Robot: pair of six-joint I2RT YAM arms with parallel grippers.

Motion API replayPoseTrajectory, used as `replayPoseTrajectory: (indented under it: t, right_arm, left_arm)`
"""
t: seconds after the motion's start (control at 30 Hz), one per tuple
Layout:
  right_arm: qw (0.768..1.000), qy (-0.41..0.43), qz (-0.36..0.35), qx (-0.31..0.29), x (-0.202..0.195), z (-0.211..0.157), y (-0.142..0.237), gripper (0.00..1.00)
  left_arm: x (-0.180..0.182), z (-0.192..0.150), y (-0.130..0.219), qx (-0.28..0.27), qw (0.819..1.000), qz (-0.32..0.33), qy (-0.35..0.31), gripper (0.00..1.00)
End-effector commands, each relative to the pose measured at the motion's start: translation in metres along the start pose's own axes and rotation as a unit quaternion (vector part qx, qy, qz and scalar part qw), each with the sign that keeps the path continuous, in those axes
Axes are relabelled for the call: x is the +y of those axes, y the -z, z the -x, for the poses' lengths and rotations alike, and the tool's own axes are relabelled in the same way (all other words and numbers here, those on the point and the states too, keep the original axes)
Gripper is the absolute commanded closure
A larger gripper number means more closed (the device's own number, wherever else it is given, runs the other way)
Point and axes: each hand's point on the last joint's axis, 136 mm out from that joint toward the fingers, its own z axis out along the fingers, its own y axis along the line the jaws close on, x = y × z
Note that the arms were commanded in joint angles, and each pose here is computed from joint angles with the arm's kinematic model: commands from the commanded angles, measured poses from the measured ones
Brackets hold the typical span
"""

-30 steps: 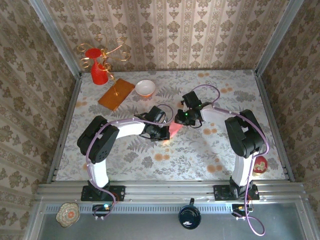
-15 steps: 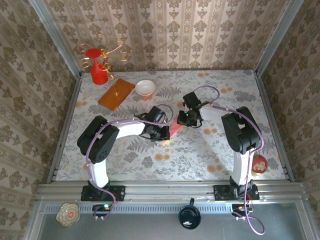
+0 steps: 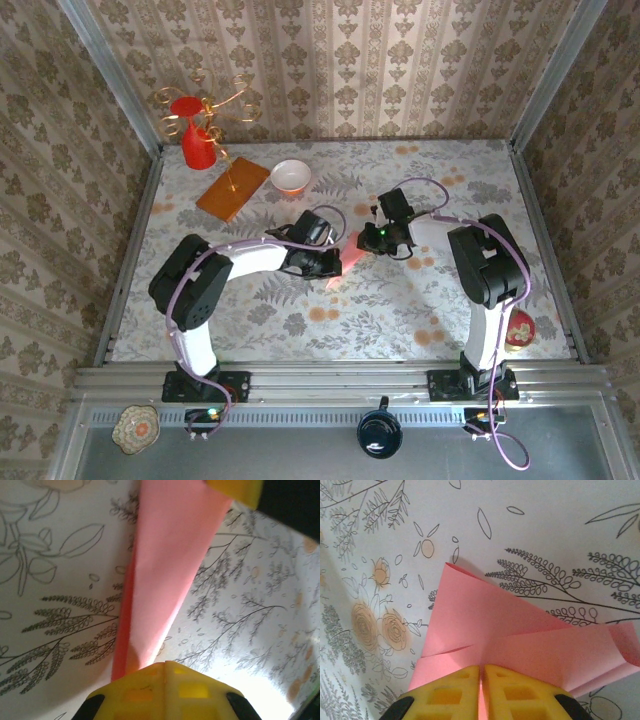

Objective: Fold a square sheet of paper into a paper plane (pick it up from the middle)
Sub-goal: Fold the wing for the fifth time at the center of the table.

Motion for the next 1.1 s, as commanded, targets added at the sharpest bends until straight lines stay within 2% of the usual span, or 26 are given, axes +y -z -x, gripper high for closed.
replayPoseTrajectory:
  t: [0.0, 0.33, 0.57, 0.7, 1.07]
  right_arm:
    - [0.999, 0.0, 0.006, 0.048, -0.009, -0.031, -0.012, 0.85]
    - [0.999, 0.024, 0.026, 0.039, 0.008, -0.023, 0.002, 0.85]
    - [0.999, 0.053, 0.009, -0.004, 0.025, 0.002, 0.028, 0.81]
    - [0.998, 0.059, -0.031, -0.024, 0.018, 0.012, 0.035, 0.8]
    - [0.997, 0.034, -0.074, -0.007, -0.004, 0.009, 0.021, 0.8]
  left_arm:
    - [-0.009, 0.015, 0.005, -0.017, 1.0, -0.014, 0.004, 0.96]
    - [0.023, 0.007, -0.016, 0.015, 0.998, 0.051, 0.032, 0.96]
    - [0.036, -0.005, -0.021, 0.032, 0.996, 0.067, 0.043, 0.96]
    - [0.041, -0.011, -0.022, 0.037, 0.996, 0.072, 0.049, 0.96]
    - [0.046, -0.017, -0.022, 0.042, 0.995, 0.075, 0.054, 0.97]
